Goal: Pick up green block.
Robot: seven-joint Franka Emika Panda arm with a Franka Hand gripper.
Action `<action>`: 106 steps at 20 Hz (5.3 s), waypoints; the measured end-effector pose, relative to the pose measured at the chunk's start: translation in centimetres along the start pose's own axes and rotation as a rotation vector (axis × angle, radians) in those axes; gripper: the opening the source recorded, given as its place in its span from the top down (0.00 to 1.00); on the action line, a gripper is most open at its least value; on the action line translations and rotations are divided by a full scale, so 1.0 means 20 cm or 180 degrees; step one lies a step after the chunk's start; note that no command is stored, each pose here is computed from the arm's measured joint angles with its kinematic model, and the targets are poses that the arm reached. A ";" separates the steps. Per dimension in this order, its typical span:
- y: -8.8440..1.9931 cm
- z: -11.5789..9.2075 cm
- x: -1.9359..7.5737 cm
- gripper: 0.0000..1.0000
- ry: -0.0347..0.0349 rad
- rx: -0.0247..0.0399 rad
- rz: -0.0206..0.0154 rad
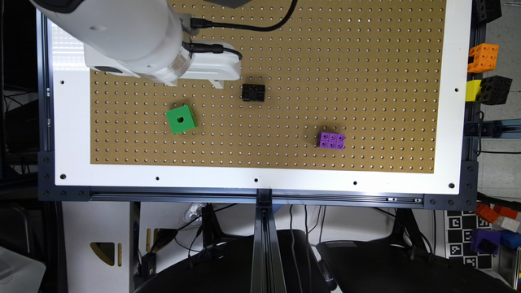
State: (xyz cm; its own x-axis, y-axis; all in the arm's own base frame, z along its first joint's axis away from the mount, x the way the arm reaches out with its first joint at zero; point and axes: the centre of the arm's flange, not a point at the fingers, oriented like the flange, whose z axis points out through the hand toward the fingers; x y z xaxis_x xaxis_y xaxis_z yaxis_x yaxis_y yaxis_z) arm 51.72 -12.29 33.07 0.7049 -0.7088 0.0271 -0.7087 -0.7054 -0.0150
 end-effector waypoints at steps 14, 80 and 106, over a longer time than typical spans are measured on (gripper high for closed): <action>0.15 0.02 0.380 0.00 0.0129 0.0029 0.0044; 0.02 0.68 0.505 0.00 0.0006 0.0021 -0.0018; 0.00 0.79 0.520 1.00 -0.0024 0.0019 -0.0023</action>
State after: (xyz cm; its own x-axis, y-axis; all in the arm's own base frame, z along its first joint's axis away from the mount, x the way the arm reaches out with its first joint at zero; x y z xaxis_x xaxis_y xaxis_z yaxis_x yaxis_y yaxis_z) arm 59.54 -19.78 17.57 0.7104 -0.7036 0.0196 -0.7033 -0.7106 -0.0207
